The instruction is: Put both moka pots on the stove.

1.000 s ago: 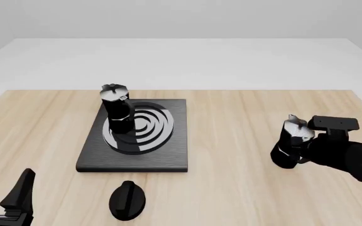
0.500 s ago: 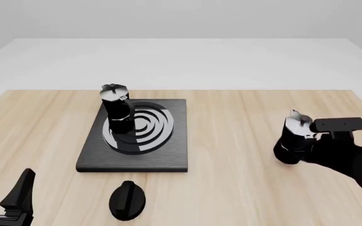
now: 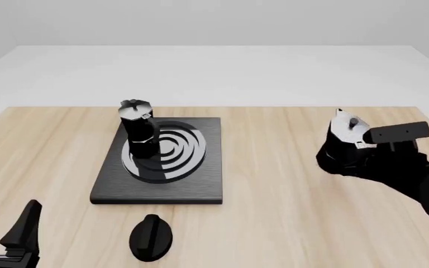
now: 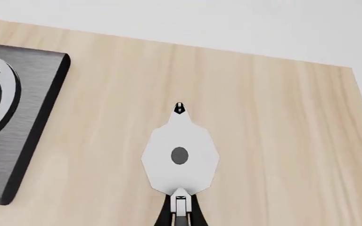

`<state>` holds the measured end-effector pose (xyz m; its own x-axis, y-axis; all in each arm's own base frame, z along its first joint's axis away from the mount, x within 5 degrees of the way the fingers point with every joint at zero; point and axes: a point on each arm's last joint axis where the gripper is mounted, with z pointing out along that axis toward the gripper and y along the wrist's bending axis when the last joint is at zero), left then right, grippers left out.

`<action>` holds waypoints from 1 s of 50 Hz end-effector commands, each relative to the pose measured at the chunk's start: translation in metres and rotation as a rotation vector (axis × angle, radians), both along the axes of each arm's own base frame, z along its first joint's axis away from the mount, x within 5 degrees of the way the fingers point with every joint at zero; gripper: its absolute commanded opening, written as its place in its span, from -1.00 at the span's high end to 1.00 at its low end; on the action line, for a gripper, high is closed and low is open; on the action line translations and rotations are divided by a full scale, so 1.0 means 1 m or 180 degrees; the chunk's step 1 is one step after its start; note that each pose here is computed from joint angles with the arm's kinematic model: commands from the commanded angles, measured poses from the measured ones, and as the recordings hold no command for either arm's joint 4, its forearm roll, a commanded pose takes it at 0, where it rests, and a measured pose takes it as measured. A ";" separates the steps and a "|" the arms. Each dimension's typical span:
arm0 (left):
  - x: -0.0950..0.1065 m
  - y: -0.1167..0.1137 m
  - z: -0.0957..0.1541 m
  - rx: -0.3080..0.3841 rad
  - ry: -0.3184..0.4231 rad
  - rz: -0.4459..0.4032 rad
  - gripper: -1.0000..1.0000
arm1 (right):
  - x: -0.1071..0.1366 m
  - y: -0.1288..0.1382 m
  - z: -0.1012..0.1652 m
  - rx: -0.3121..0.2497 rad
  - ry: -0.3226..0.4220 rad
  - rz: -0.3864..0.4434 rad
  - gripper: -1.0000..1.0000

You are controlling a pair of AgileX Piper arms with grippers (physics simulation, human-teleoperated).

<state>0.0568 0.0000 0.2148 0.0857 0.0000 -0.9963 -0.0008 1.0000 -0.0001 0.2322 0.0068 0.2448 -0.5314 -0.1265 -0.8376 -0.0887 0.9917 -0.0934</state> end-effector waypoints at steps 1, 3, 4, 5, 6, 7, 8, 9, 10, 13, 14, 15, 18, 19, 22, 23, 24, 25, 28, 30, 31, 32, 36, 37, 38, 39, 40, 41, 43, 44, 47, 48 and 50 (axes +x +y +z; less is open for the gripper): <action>0.000 0.000 0.000 0.0000 0.0000 0.0000 -1.00 | 0.017 0.021 0.026 0.0073 -0.0278 0.0234 1.00; 0.000 0.000 0.000 0.0000 0.0000 0.0000 -1.00 | 0.022 0.025 0.029 0.0069 -0.0299 0.0274 1.00; 0.000 0.000 0.000 0.0000 0.0000 0.0000 -1.00 | 0.024 0.028 0.031 0.0082 -0.0306 0.0299 1.00; 0.000 0.000 0.000 0.0001 0.0000 0.0000 -1.00 | 0.026 0.028 0.032 0.0078 -0.0312 0.0306 1.00; 0.000 0.000 0.000 0.0000 0.0000 0.0000 -1.00 | 0.028 0.032 0.035 0.0073 -0.0340 0.0350 1.00; 0.000 0.000 0.000 0.0000 0.0000 0.0000 -1.00 | 0.031 0.034 0.036 0.0088 -0.0334 0.0367 1.00; 0.000 0.000 0.000 0.0000 0.0000 0.0000 -1.00 | 0.033 0.036 0.038 0.0092 -0.0339 0.0382 1.00; 0.000 0.000 0.000 0.0000 0.0000 0.0000 -1.00 | 0.036 0.039 0.040 0.0086 -0.0361 0.0415 1.00; 0.000 0.000 0.000 0.0000 0.0000 0.0000 -1.00 | 0.038 0.042 0.042 0.0097 -0.0362 0.0443 1.00; 0.000 0.000 0.000 0.0001 0.0000 0.0000 -1.00 | 0.047 0.050 0.047 0.0100 -0.0381 0.0513 1.00; 0.000 0.000 0.000 0.0000 0.0000 0.0001 -1.00 | 0.049 0.054 0.048 0.0103 -0.0389 0.0550 1.00; 0.000 0.000 0.000 -0.0001 0.0000 0.0000 -1.00 | 0.052 0.056 0.049 0.0116 -0.0380 0.0562 1.00; 0.000 0.000 0.000 0.0000 0.0000 0.0000 -1.00 | 0.056 0.064 0.053 0.0140 -0.0390 0.0627 1.00; 0.000 0.000 0.000 0.0001 0.0000 0.0000 -1.00 | 0.058 0.066 0.053 0.0146 -0.0384 0.0633 1.00; 0.000 0.000 0.000 -0.0001 -0.0001 0.0000 -1.00 | 0.062 0.077 0.057 0.0186 -0.0397 0.0723 1.00; 0.000 0.000 0.000 0.0000 0.0000 0.0001 -1.00 | 0.063 0.083 0.060 0.0188 -0.0412 0.0782 1.00; 0.000 0.000 0.000 0.0000 0.0000 0.0000 -1.00 | 0.064 0.085 0.061 0.0178 -0.0427 0.0808 1.00; 0.000 0.000 0.000 -0.0001 0.0000 0.0000 -1.00 | 0.066 0.086 0.061 0.0177 -0.0422 0.0810 1.00; 0.000 0.000 0.000 -0.0001 0.0001 0.0000 -1.00 | 0.071 0.097 0.066 0.0202 -0.0416 0.0890 1.00; 0.000 0.000 0.000 0.0001 0.0000 0.0000 -1.00 | 0.073 0.102 0.067 0.0195 -0.0431 0.0939 1.00; 0.000 0.000 0.000 0.0000 0.0000 -0.0001 -1.00 | 0.073 0.108 0.068 0.0216 -0.0432 0.0977 1.00; 0.000 0.000 0.000 0.0000 0.0000 0.0000 -1.00 | 0.074 0.109 0.069 0.0218 -0.0438 0.0983 1.00; 0.000 0.000 0.000 0.0000 0.0000 0.0000 -1.00 | 0.078 0.116 0.068 0.0219 -0.0430 0.1033 1.00; 0.000 0.000 0.000 0.0000 0.0000 0.0000 -1.00 | 0.080 0.117 0.068 0.0206 -0.0435 0.1047 1.00; 0.000 0.000 0.000 0.0001 -0.0001 -0.0001 -1.00 | 0.081 0.120 0.068 0.0207 -0.0436 0.1064 1.00; 0.000 0.000 0.000 0.0000 0.0000 0.0000 -1.00 | 0.083 0.121 0.068 0.0217 -0.0426 0.1068 1.00; 0.000 0.000 0.000 -0.0001 0.0001 -0.0001 -1.00 | 0.084 0.124 0.068 0.0212 -0.0431 0.1085 1.00; 0.000 0.000 0.000 0.0000 -0.0001 0.0000 -1.00 | 0.085 0.125 0.069 0.0197 -0.0455 0.1105 1.00; 0.000 0.000 0.000 0.0000 0.0000 0.0000 -1.00 | 0.088 0.128 0.068 0.0215 -0.0443 0.1115 1.00; 0.000 0.000 0.000 0.0001 0.0000 0.0000 -1.00 | 0.089 0.130 0.068 0.0207 -0.0450 0.1127 1.00; 0.000 0.000 0.000 0.0000 0.0000 0.0000 -1.00 | 0.094 0.135 0.068 0.0233 -0.0428 0.1137 1.00; 0.000 0.000 0.000 0.0001 0.0000 0.0000 -1.00 | 0.096 0.137 0.068 0.0234 -0.0426 0.1144 1.00; 0.000 0.000 0.000 0.0000 0.0000 0.0000 -1.00 | 0.097 0.143 0.069 0.0233 -0.0431 0.1198 1.00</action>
